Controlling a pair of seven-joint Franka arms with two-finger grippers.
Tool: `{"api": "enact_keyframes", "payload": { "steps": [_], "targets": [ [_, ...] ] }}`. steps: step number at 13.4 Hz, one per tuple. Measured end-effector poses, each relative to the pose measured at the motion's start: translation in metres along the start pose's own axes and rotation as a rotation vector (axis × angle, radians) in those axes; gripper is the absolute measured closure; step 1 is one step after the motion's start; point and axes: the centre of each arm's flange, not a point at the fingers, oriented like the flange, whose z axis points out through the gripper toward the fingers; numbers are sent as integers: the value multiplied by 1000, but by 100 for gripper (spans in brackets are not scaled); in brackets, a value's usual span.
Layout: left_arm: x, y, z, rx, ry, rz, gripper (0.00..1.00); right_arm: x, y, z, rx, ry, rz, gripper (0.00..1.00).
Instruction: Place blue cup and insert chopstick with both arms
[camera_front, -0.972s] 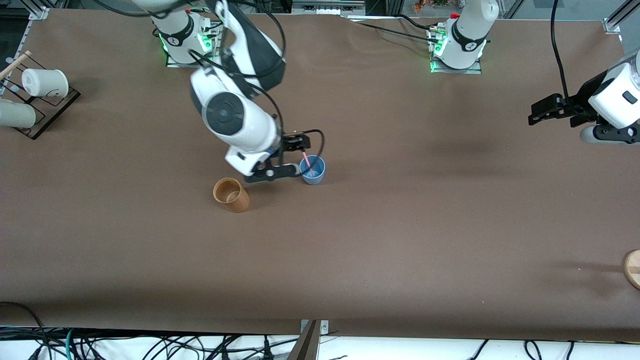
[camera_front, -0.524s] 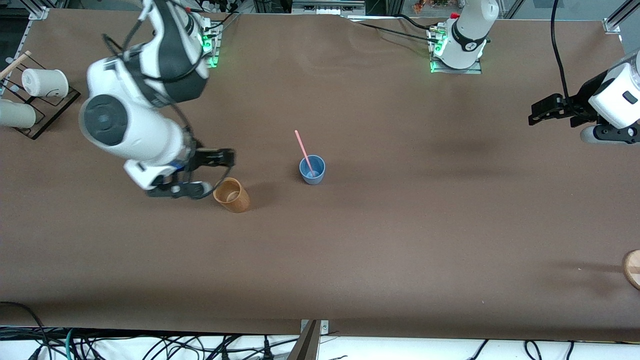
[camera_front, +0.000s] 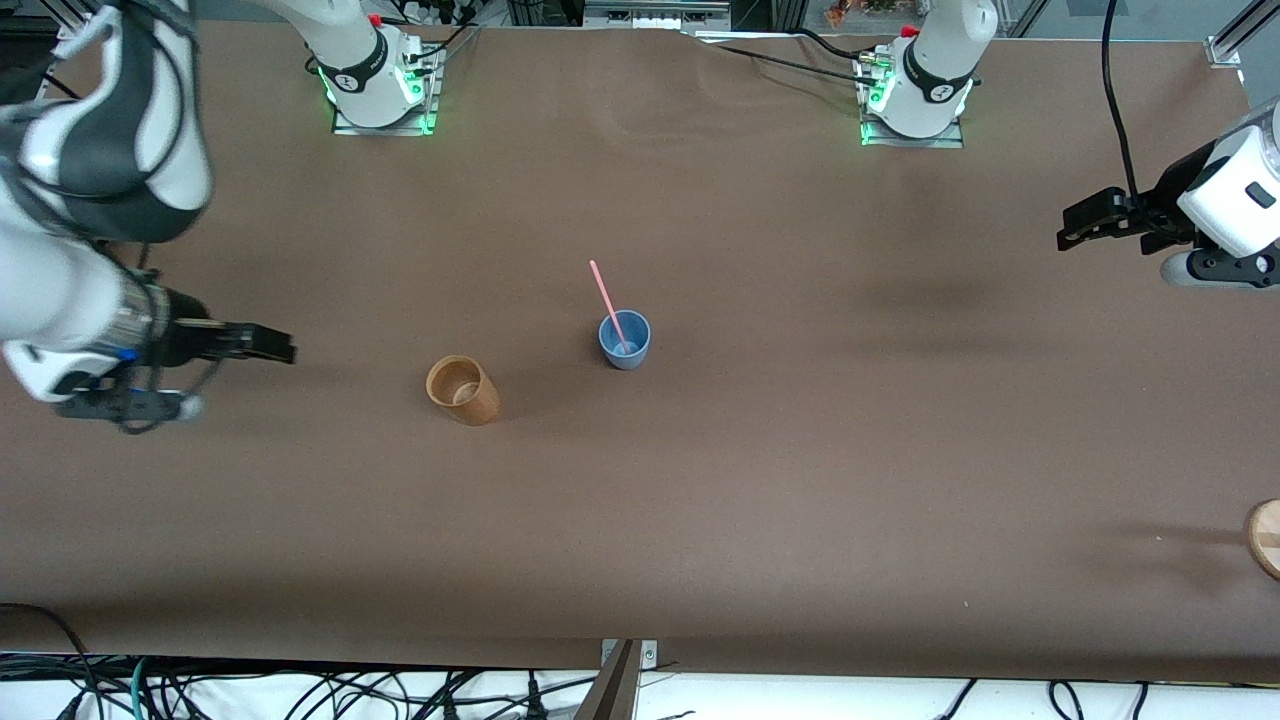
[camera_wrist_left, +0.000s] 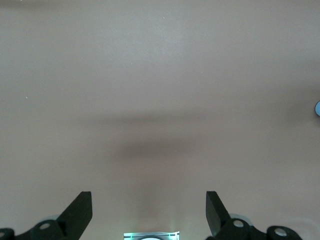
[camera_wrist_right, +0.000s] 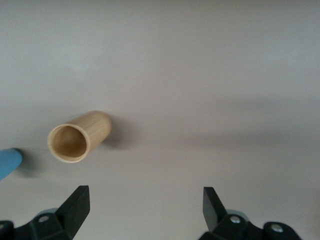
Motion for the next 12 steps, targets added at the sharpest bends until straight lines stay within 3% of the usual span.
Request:
{"api": "enact_keyframes", "payload": {
  "steps": [2,4,7,12],
  "targets": [
    [0,0,0,0,0,0,0,-4,15,-32,-2,38,0,0],
    [0,0,0,0,0,0,0,-9,20,-48,-11,43,2,0],
    [0,0,0,0,2,0,0,-21,28,-56,-16,-6,-45,0],
    [1,-4,0,-1,4,-6,0,-49,33,-90,-47,0,-103,0]
  ]
}}
